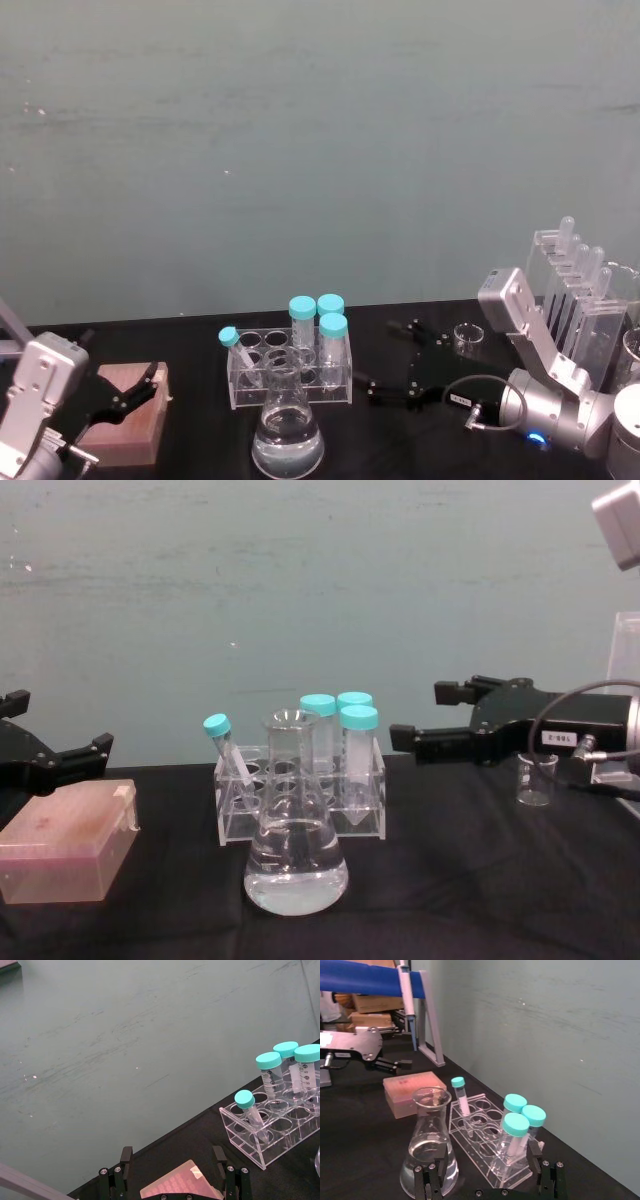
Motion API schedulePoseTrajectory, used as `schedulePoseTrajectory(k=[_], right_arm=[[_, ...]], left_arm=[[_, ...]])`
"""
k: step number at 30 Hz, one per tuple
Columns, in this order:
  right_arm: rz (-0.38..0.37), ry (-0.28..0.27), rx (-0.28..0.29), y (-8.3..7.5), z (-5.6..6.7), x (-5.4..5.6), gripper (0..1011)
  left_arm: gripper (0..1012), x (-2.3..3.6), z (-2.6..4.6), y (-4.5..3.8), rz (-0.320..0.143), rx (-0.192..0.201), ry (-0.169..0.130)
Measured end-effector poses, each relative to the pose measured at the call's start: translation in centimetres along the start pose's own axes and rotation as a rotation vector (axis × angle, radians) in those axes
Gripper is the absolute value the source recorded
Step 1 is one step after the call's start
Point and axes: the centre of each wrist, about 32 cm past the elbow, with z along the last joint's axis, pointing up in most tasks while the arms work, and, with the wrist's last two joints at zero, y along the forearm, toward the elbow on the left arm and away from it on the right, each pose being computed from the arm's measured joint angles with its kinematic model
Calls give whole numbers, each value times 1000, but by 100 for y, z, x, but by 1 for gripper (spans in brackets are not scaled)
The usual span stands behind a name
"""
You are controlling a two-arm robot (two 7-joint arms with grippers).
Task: Place the experimental apparatus aside using one hand.
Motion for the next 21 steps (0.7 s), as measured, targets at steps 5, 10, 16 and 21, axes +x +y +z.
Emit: schedulePoseTrajectory(k=[5, 10, 16, 21], right_arm=[[38, -4, -2, 49, 15, 32, 1000], [66, 1, -3, 107, 22, 61, 1000], [91, 12, -9, 172, 12, 79, 1000], [110, 20, -12, 221, 9, 91, 1000]], left_arm=[[1000, 0, 0, 0, 0, 0, 0], [1000, 0, 0, 0, 0, 0, 0], [1000, 0, 0, 0, 0, 0, 0], [1000, 0, 0, 0, 0, 0, 0]])
